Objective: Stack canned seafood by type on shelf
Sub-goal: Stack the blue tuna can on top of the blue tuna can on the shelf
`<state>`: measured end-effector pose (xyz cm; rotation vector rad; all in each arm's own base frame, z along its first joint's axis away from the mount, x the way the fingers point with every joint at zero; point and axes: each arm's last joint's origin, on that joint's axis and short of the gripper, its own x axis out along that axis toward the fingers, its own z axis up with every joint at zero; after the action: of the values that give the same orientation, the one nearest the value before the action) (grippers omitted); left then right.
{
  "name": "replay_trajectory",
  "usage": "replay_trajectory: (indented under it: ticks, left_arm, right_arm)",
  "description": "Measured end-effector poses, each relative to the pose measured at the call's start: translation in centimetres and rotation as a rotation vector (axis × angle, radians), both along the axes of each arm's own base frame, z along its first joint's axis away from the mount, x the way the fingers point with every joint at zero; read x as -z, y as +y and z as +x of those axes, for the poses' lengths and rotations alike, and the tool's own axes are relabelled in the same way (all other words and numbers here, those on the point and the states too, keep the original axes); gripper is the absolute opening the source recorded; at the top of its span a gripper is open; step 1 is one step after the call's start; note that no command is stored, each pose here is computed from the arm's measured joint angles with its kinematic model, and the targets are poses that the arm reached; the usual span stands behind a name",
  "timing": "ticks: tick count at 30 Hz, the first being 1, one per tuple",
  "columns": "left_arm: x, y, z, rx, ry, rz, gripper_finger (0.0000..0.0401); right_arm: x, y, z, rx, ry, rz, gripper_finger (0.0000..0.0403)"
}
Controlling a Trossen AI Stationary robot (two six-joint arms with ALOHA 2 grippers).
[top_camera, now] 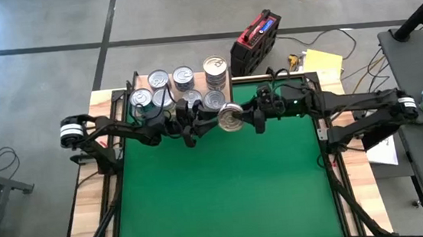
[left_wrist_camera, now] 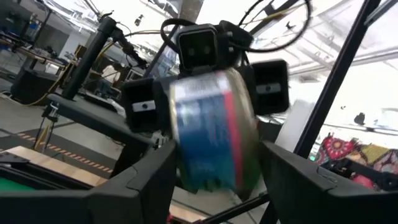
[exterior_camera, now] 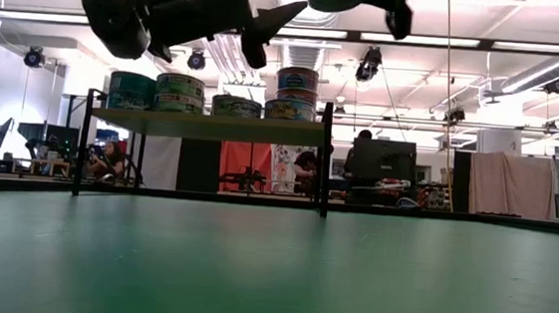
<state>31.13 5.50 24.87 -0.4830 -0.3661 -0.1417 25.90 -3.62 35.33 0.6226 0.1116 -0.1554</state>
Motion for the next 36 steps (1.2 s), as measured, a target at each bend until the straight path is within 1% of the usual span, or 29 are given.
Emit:
replay_trajectory:
  ticks: [4, 7, 11, 13, 15, 17, 19, 22, 24, 29, 30, 32, 34, 36]
  left_arm:
    - [-0.2, 0.0, -0.1, 0.0, -0.006, 0.018, 0.0208]
    - [-0.1, 0.0, -0.1, 0.004, -0.002, 0.021, 0.0208]
    - [-0.1, -0.2, -0.1, 0.023, -0.004, 0.091, 0.0208]
    - [-0.1, -0.3, -0.1, 0.024, -0.012, 0.169, 0.0208]
    - [-0.1, -0.4, -0.1, 0.038, -0.023, 0.269, 0.0209]
    - [0.1, -0.8, -0.2, 0.058, -0.042, 0.41, 0.0212]
    - [0.5, -1.5, -0.3, 0.045, -0.063, 0.572, 0.0216]
    - [1.4, -2.3, -0.7, -0.062, -0.065, 0.772, 0.022]
    - [1.9, -2.7, -1.2, -0.18, -0.038, 0.874, 0.0222]
    - [3.1, -4.3, -1.9, -0.471, 0.081, 1.151, 0.0222]
    - [3.2, -4.7, -2.0, -0.521, 0.112, 1.184, 0.0222]
    - [3.2, -5.4, -2.0, -0.607, 0.168, 1.218, 0.0222]
    - [3.2, -6.1, -2.1, -0.675, 0.222, 1.244, 0.0222]
    - [3.3, -6.7, -2.2, -0.716, 0.256, 1.3, 0.0222]
  right_arm:
    - [-0.4, -0.3, -0.5, 0.032, -0.006, 0.018, 0.0183]
    - [0.2, -0.4, -0.4, 0.047, 0.032, 0.021, 0.0183]
    - [0.0, -0.7, -0.7, 0.064, 0.023, 0.042, 0.0183]
    - [0.0, -0.8, -0.8, 0.065, 0.026, 0.053, 0.0183]
    - [0.2, -0.9, -0.9, 0.035, 0.051, 0.086, 0.0183]
    - [0.3, -0.8, -1.2, -0.009, 0.068, 0.126, 0.0183]
    - [0.5, -0.8, -1.5, -0.031, 0.099, 0.167, 0.0183]
    - [1.0, -0.7, -1.8, -0.02, 0.164, 0.197, 0.0183]
    - [1.5, -0.7, -2.0, -0.012, 0.216, 0.219, 0.0183]
    - [2.4, -0.6, -2.0, -0.038, 0.258, 0.255, 0.0183]
    - [2.7, -0.6, -2.0, -0.045, 0.269, 0.262, 0.0183]
    - [3.4, -0.6, -1.9, -0.044, 0.275, 0.264, 0.0183]
    - [4.2, -0.6, -1.7, -0.044, 0.234, 0.269, 0.0183]
    - [5.2, -0.6, -1.5, -0.06, 0.187, 0.289, 0.0183]
